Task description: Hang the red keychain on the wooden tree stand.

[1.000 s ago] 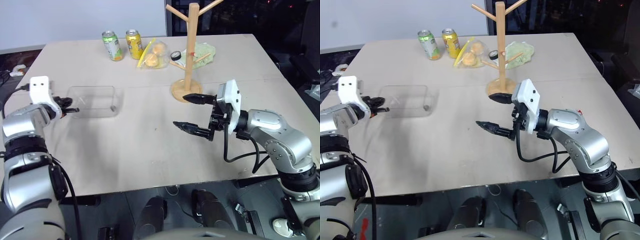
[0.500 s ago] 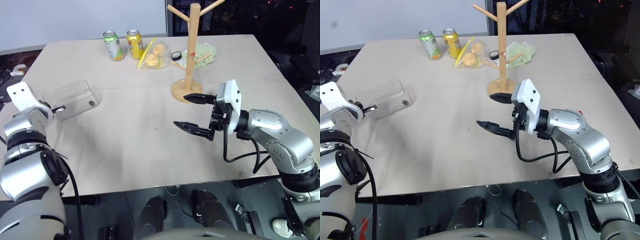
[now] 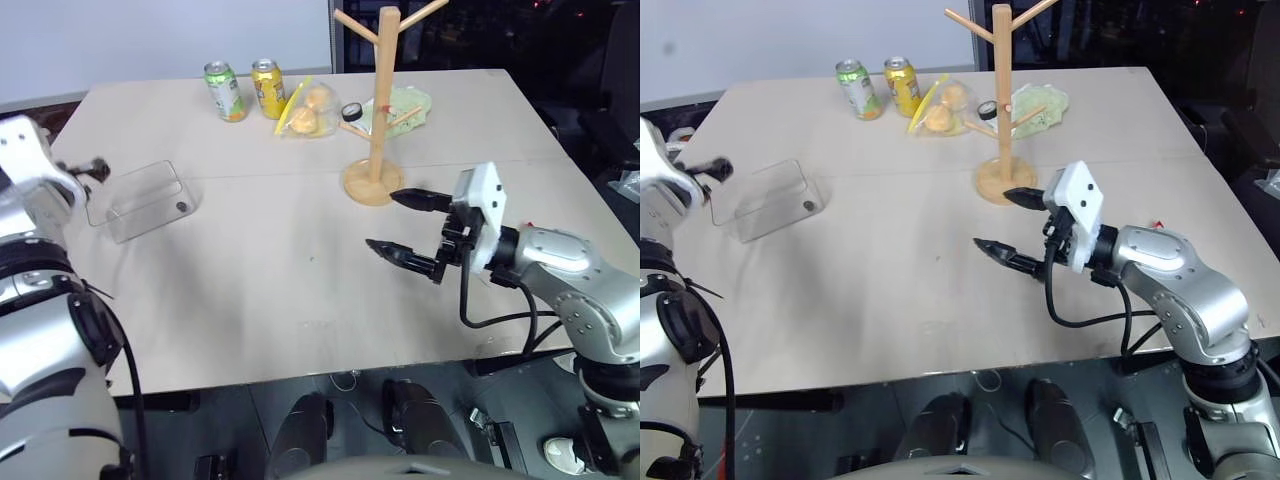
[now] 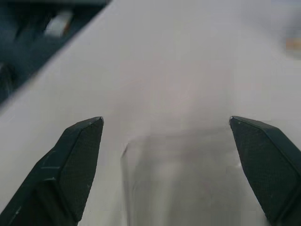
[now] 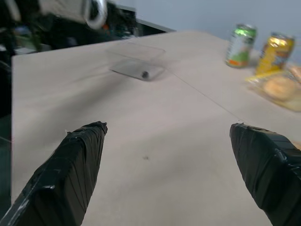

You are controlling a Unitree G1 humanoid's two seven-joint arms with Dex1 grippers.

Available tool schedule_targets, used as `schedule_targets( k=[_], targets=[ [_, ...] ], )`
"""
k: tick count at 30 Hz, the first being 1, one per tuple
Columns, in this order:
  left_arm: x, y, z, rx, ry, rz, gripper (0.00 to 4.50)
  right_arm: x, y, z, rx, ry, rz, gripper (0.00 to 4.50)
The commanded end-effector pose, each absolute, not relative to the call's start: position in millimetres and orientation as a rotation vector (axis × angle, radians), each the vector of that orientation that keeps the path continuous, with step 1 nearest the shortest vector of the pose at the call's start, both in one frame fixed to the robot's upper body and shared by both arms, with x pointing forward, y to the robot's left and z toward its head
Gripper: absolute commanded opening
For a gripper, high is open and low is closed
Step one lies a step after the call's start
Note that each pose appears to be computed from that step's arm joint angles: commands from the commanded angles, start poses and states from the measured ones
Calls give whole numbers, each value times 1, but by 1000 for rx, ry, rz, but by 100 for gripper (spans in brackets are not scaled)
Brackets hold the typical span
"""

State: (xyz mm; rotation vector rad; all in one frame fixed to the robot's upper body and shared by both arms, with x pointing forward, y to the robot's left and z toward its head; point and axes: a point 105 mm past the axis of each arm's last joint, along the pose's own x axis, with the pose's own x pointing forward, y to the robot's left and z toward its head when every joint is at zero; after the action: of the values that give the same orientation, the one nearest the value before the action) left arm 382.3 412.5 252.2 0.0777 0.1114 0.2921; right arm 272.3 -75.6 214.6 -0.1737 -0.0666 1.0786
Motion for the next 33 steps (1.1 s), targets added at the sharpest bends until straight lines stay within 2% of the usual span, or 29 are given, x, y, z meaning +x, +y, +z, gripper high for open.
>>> schedule_targets(
  k=[1,4,8,12,15,21,26,33],
  targets=[
    [390,344,285,275,7,-64,447,270,-93,219,-164,-76,973,450],
    [384,276,286,350,-22,-375,447,274,-110,214,-130,-46,840,450],
    [358,184,274,422,-65,-819,447,283,-151,204,-135,-4,530,450],
    [339,131,265,363,-79,-1082,447,282,-206,180,-240,105,219,450],
    [328,97,253,368,-88,-1252,447,274,-231,162,-218,174,82,450],
    [320,71,238,417,-101,-1417,447,268,-250,134,-156,275,-8,450],
    [318,46,235,439,-137,-1487,447,285,-255,125,-95,291,-3,450],
    [321,39,236,460,-148,-1479,447,311,-264,119,-76,291,-60,450]
  ],
)
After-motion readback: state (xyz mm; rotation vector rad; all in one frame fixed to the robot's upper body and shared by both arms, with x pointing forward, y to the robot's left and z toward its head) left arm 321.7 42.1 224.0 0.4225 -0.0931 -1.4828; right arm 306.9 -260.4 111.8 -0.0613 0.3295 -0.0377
